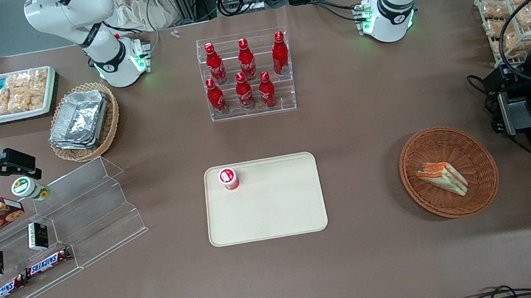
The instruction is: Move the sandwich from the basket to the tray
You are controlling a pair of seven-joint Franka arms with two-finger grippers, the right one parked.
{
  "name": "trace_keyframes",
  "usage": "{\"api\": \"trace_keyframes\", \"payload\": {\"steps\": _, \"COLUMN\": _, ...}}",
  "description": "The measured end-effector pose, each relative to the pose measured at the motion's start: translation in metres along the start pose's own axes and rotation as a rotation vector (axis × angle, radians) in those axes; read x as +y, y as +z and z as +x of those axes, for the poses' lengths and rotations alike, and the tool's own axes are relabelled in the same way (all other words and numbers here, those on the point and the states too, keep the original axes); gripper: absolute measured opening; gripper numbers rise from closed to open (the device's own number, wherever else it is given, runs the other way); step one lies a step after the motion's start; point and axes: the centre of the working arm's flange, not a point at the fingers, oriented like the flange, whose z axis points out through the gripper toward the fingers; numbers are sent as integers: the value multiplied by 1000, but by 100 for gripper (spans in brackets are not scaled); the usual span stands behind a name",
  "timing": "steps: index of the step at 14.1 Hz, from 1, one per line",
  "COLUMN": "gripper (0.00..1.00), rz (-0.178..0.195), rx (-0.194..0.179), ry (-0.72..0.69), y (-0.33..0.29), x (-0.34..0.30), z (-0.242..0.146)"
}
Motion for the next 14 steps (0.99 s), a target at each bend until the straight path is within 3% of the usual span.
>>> {"api": "trace_keyframes", "payload": {"steps": 5, "gripper": 100, "rz": 0, "rx": -4, "ry": -1, "y": 1, "x": 0, "z": 0}}
{"api": "trace_keyframes", "payload": {"steps": 9, "gripper": 100, "rz": 0, "rx": -34, "ry": -6, "y": 20, "x": -4, "z": 5}}
{"api": "trace_keyframes", "payload": {"steps": 12, "gripper": 100, "rz": -4, "rx": 9, "ry": -28, "y": 48, "x": -17, "z": 17}}
{"api": "trace_keyframes", "payload": {"steps": 14, "gripper": 100, "rz": -18, "rx": 16, "ry": -41, "y": 70, "x": -21, "z": 19}}
